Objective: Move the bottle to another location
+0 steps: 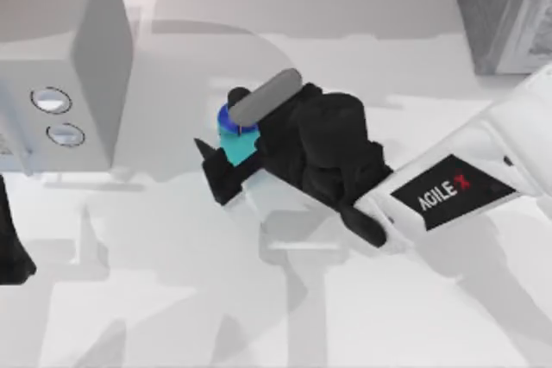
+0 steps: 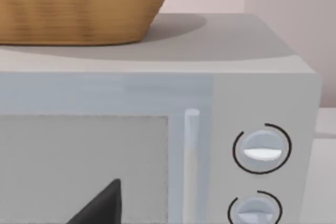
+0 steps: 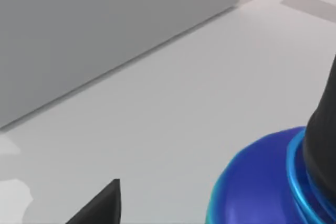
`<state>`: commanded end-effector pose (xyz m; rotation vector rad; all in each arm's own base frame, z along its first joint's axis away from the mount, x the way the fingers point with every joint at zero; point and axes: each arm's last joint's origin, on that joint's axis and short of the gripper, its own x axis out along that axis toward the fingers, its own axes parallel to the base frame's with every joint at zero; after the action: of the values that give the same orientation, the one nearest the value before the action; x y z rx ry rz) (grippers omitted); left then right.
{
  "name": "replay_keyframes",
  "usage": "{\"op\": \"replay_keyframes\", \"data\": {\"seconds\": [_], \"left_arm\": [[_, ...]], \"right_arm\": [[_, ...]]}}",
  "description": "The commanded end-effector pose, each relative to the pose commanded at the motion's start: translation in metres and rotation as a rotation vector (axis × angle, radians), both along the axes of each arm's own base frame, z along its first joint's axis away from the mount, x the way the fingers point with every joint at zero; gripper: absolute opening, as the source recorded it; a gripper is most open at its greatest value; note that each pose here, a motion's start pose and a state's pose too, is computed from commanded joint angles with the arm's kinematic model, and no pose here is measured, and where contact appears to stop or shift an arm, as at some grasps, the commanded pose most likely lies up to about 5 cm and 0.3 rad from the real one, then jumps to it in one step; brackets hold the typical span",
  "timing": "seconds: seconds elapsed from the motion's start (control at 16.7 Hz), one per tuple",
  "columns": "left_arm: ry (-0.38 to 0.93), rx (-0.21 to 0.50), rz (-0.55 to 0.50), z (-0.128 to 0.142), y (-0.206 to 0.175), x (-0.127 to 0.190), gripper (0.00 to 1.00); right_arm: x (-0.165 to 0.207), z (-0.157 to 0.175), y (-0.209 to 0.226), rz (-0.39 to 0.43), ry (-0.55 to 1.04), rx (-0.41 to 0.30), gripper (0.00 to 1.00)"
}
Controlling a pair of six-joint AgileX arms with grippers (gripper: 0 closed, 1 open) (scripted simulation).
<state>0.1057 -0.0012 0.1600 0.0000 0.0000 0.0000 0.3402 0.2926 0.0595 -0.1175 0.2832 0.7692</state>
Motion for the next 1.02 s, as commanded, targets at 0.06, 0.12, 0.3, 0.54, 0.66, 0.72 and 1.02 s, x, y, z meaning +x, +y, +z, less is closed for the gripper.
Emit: {"op": "replay_keyframes", "data": {"seconds": [0.06, 0.12, 0.3, 0.54, 0.66, 0.72, 1.02], "left_arm": [[0.0, 0.0, 0.0, 0.0, 0.0, 0.0, 1.0], [0.0, 0.0, 0.0, 0.0, 0.0, 0.0, 1.0], [0.0, 0.0, 0.0, 0.0, 0.0, 0.0, 1.0], [0.0, 0.0, 0.0, 0.0, 0.0, 0.0, 1.0], [0.0, 0.0, 0.0, 0.0, 0.0, 0.0, 1.0], [0.0, 0.0, 0.0, 0.0, 0.0, 0.0, 1.0], [0.0, 0.0, 0.0, 0.0, 0.0, 0.0, 1.0]], "right_arm": [[0.0, 0.0, 0.0, 0.0, 0.0, 0.0, 1.0], [0.0, 0.0, 0.0, 0.0, 0.0, 0.0, 1.0], [0.0, 0.0, 0.0, 0.0, 0.0, 0.0, 0.85], [0.0, 0.0, 0.0, 0.0, 0.0, 0.0, 0.55], [0.0, 0.0, 0.0, 0.0, 0.0, 0.0, 0.4], [0.0, 0.0, 0.0, 0.0, 0.0, 0.0, 0.32], [0.0, 0.0, 0.0, 0.0, 0.0, 0.0, 0.0]]}}
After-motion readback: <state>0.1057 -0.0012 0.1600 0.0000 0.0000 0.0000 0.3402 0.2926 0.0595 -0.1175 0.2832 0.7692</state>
